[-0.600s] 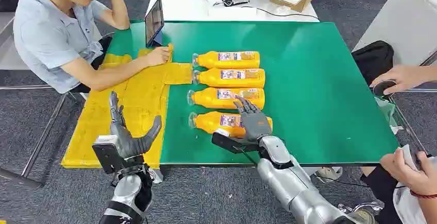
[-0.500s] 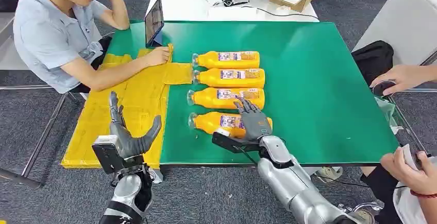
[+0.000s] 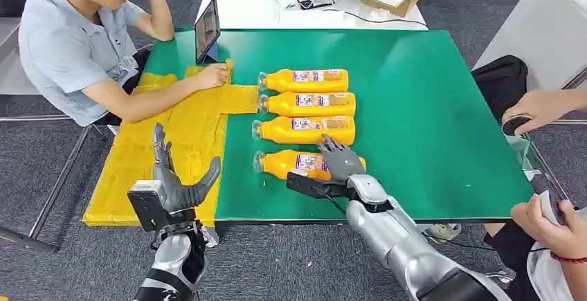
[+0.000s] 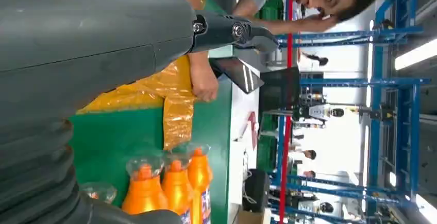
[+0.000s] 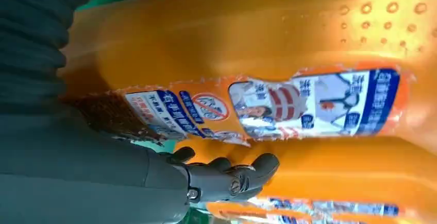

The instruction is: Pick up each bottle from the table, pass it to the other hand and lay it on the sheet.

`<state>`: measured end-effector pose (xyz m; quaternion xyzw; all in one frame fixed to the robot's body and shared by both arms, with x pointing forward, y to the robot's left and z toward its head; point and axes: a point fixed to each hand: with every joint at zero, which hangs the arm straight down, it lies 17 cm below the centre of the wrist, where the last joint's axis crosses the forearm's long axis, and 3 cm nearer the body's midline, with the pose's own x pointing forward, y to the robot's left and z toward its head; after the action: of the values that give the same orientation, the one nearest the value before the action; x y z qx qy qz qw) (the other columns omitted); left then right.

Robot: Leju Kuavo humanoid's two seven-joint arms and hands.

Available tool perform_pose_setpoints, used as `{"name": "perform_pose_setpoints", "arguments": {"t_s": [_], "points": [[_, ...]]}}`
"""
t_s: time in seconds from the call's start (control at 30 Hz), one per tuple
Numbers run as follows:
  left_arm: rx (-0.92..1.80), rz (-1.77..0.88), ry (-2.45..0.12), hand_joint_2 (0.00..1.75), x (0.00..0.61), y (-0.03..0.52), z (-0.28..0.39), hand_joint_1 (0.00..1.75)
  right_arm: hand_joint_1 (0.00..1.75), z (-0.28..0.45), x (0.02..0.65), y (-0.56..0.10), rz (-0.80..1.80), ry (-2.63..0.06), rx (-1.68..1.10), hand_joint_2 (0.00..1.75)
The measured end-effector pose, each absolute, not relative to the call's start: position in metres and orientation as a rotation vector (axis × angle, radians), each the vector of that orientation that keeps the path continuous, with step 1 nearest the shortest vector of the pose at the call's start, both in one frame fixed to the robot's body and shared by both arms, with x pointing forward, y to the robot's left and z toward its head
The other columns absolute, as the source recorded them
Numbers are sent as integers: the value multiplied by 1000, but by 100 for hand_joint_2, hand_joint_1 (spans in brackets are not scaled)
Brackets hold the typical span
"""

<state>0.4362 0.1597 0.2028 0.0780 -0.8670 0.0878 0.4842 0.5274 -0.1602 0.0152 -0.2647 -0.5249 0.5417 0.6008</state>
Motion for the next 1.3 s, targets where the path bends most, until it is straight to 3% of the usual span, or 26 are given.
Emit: {"name": "perform_pose_setpoints", "arguments": {"t_s": [0.03,0.07,0.1,0.13,0.57,0.87,1.23,1.3], "points": [[187,214,-2110,175,437,159,202,0,2,12,527,-160,1273,-1193,-609,175],[186,213,-2109,175,437,159,202,0,126,11,527,-160,1285,-1182,-608,175],[184,213,-2108,175,438,159,202,0,169,9,527,-160,1297,-1172,-603,175],[180,214,-2107,175,439,159,202,0,175,8,527,-159,1307,-1166,-596,175],[127,270,-2090,175,447,159,204,0,175,6,512,-134,1255,-1251,-307,175],[56,330,-2063,175,449,161,201,0,175,43,492,-100,856,-1485,135,175],[54,335,-2057,175,450,161,200,0,175,47,491,-99,809,-1501,154,175],[30,360,-2006,175,452,162,191,0,175,64,491,-102,631,-1572,181,175]]}}
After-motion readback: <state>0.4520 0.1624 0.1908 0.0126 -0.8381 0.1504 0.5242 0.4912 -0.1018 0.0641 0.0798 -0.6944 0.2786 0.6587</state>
